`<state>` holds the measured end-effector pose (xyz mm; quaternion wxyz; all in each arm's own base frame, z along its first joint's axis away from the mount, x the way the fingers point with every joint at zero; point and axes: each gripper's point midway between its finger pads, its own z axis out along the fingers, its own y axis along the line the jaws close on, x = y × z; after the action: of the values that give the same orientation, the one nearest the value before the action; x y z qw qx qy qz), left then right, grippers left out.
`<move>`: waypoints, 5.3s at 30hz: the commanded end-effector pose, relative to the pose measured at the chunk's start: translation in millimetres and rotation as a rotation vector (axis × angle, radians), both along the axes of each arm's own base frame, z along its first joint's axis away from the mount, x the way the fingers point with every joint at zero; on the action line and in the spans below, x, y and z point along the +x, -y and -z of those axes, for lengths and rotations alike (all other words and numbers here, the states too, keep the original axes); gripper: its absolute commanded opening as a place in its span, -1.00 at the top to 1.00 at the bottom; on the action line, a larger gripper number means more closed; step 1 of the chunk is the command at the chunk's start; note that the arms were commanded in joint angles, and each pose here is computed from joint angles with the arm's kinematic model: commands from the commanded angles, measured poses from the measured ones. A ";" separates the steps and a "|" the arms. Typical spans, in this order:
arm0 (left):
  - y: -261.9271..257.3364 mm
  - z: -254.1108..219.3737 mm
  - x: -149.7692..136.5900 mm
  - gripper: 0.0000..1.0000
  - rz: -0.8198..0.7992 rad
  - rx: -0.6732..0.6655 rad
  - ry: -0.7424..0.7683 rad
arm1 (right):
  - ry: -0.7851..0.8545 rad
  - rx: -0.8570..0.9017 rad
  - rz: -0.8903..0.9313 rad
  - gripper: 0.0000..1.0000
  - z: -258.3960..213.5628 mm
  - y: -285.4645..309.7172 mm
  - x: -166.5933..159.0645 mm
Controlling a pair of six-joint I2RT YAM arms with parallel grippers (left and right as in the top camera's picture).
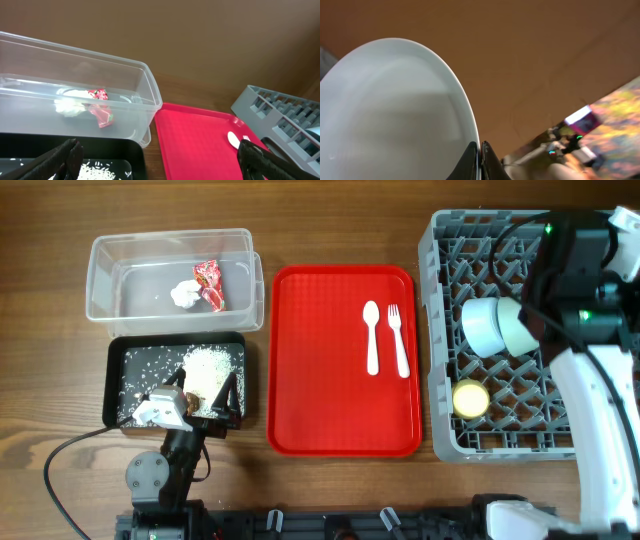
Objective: Sort waste into correct bins and load items into the dishwasher rack
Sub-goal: 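Lift the light-blue plate and carry it to the rack, then stand the plate upright in the back of the rack and release, then move the right gripper to the white spoon and grasp it, then carry the white spoon to the rack and drop it in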
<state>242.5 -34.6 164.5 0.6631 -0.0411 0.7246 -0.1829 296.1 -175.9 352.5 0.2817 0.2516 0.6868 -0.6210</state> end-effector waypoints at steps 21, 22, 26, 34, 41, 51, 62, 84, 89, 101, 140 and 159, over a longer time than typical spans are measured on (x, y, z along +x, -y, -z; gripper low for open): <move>-1.8 1.5 0.3 -1.00 -0.007 0.003 0.006 | -0.521 0.008 -0.190 0.91 80.8 -0.5 101.7; -1.8 1.5 0.3 -1.00 -0.007 0.003 0.006 | -0.549 0.009 -0.207 0.91 84.3 -0.9 104.9; -1.8 1.5 0.3 -1.00 -0.007 0.003 0.006 | -0.654 0.007 -0.237 0.91 99.9 -1.9 113.4; -1.8 1.5 0.3 -1.00 -0.007 0.003 0.006 | -0.737 0.016 -0.276 0.91 121.3 -3.8 124.0; -1.8 1.5 0.3 -1.00 -0.007 0.003 0.006 | -0.729 0.023 -0.338 -0.09 125.7 -14.8 133.0; -1.8 1.5 0.3 -1.00 -0.007 0.003 0.006 | -0.424 -0.027 -0.348 -0.99 73.5 -43.5 138.2; -1.8 1.5 0.3 -1.00 -0.007 0.003 0.006 | -0.124 0.002 -0.699 -0.99 4.5 -159.0 125.1; -1.8 1.5 0.3 -0.99 -0.007 0.003 0.006 | -0.253 1.408 -0.952 -0.95 194.3 -383.8 21.3; -1.8 1.5 0.3 -1.00 -0.007 0.003 0.006 | -0.318 1.392 -0.845 -0.76 259.1 -384.2 48.0; -1.7 1.5 0.3 -1.00 -0.006 0.003 0.006 | -0.327 1.430 -0.712 -0.41 320.4 -347.7 82.2; -1.8 1.5 0.3 -1.00 -0.007 0.003 0.006 | -0.109 1.172 -0.869 0.91 182.4 -295.4 75.8; -1.8 1.5 0.3 -1.00 -0.007 0.003 0.006 | -0.279 0.957 -0.849 0.91 193.7 -200.3 99.9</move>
<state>242.6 -34.5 164.4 0.6635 -0.0410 0.7243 -0.1829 392.3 19.3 176.1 0.2904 0.0153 0.9509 -0.1062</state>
